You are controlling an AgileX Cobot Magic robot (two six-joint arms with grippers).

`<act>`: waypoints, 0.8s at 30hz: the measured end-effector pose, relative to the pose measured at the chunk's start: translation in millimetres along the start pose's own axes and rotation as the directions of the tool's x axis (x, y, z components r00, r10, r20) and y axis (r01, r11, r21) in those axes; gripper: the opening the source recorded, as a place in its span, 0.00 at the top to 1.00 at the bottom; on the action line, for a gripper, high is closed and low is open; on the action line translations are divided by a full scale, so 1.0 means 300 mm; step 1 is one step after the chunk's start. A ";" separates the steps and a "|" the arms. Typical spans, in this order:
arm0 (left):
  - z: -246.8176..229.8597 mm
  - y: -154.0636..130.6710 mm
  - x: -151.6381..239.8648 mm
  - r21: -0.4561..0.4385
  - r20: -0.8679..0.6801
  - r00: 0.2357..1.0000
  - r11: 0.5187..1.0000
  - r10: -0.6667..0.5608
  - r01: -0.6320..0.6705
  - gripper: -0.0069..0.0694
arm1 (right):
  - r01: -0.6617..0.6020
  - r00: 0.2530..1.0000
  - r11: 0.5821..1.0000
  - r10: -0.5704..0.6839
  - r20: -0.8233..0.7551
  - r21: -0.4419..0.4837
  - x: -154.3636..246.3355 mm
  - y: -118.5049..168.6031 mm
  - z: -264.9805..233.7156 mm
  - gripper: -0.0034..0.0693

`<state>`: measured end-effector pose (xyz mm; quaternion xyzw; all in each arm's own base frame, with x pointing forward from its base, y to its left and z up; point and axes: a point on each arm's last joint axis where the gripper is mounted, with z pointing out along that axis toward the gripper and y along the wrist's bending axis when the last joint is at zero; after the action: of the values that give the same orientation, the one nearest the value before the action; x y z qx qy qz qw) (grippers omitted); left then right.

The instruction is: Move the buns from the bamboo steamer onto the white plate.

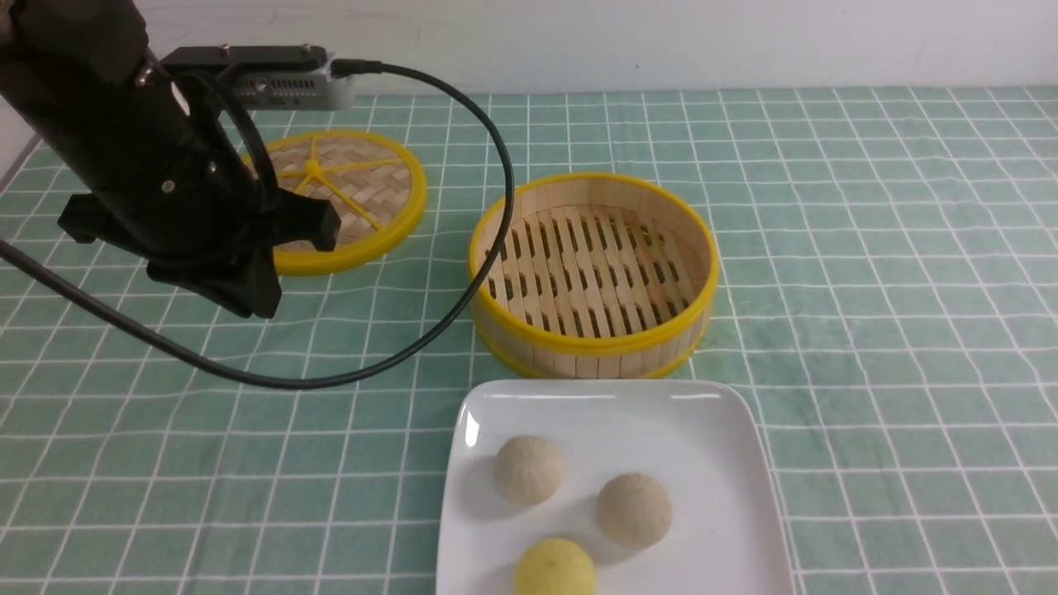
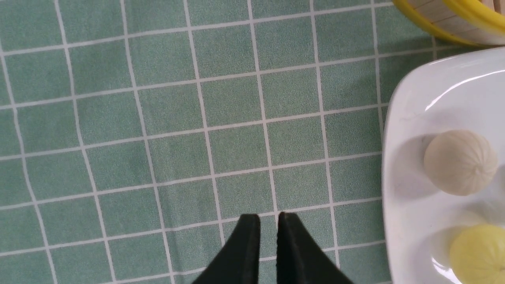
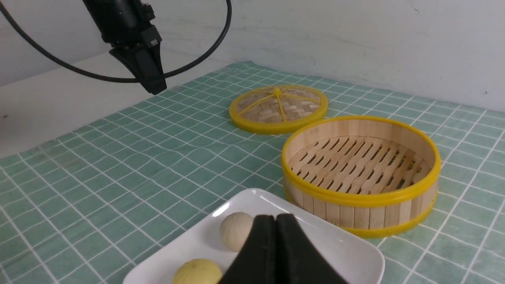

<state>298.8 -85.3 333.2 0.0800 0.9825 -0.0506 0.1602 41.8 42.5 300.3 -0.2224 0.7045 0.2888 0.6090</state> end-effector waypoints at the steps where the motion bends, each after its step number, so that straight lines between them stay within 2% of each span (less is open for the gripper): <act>1: 0.000 0.000 0.000 0.000 0.000 1.000 1.000 0.000 0.000 0.79 | 0.001 1.000 1.000 -0.001 0.000 0.000 0.000 0.000 0.000 0.97; 24: 0.000 0.005 -0.005 -0.017 0.015 1.000 1.000 0.007 -0.007 0.76 | 0.006 1.000 1.000 -0.006 -0.010 0.005 0.028 -0.005 0.004 0.95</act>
<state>300.4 -84.1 333.6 0.0817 0.9814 -0.0425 0.1684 42.3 42.5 291.6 -0.2243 0.7076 0.2842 0.6068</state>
